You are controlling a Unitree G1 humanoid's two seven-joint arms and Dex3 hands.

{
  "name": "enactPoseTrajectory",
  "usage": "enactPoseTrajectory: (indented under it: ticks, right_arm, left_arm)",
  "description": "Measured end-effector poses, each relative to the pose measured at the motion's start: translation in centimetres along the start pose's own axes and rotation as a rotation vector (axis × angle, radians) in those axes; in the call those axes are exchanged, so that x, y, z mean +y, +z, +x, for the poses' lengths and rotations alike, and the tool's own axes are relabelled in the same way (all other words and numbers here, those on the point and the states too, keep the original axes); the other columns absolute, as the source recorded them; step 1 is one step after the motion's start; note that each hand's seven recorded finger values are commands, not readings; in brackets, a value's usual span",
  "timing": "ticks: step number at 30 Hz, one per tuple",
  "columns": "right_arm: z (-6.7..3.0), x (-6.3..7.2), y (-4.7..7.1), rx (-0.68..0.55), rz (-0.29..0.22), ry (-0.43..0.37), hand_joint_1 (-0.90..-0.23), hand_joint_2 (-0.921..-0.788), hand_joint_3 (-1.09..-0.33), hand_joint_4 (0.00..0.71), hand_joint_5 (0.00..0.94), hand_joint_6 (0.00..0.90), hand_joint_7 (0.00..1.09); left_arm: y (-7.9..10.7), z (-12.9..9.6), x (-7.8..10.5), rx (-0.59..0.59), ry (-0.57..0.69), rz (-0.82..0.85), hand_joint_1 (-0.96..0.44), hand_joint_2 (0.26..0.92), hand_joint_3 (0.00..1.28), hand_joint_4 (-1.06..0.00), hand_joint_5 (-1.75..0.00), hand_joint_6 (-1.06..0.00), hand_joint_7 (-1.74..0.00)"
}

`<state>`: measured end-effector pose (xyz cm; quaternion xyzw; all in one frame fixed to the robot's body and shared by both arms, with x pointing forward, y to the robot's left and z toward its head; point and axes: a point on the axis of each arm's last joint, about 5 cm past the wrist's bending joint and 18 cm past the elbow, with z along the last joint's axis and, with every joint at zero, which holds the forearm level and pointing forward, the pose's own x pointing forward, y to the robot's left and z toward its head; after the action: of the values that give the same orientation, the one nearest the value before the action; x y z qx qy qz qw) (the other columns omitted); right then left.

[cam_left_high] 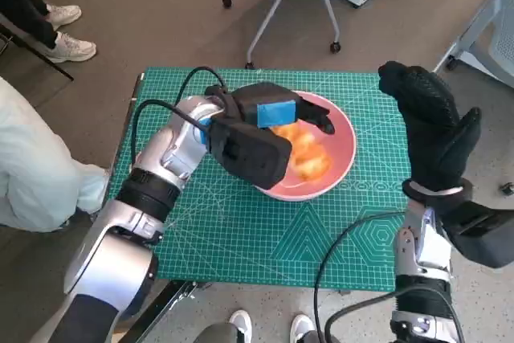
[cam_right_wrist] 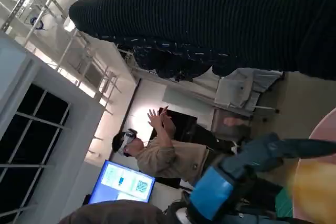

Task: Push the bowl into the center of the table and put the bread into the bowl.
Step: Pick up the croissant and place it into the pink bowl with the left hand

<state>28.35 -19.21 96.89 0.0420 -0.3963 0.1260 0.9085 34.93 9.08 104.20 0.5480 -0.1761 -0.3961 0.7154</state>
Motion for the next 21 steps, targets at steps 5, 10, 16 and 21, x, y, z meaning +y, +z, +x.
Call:
enactPoseTrajectory:
  ticks: [5,10,16,21]
  right_arm:
    - [-0.06,0.1,-0.1,0.005,0.005,-0.002,-0.691,-0.921,-0.715,0.204,0.001,0.137,0.38]
    - [-0.09,0.2,-0.2,0.007,0.008,-0.001,-0.689,-0.921,-0.717,0.199,0.0,0.136,0.37]
    - [-0.08,0.3,-0.3,0.009,0.011,0.002,-0.685,-0.921,-0.72,0.197,0.0,0.136,0.37]
    - [-0.06,0.4,-0.4,0.009,0.013,0.007,-0.676,-0.921,-0.724,0.197,0.0,0.136,0.37]
  left_arm:
    - [0.0,-0.5,0.5,0.002,0.024,0.031,-0.07,0.793,0.0,-0.12,0.0,-0.31,0.0]
    - [-0.2,-1.2,0.8,-0.007,0.052,0.037,-0.08,0.786,0.0,-0.12,0.0,-0.3,0.0]
    - [-0.7,-3.1,0.9,-0.058,0.109,0.027,-0.06,0.78,0.0,-0.14,-0.01,-0.32,-0.01]
    - [-1.0,-5.8,1.5,-0.077,0.155,0.039,-0.04,0.772,0.0,-0.16,-0.01,-0.35,-0.02]
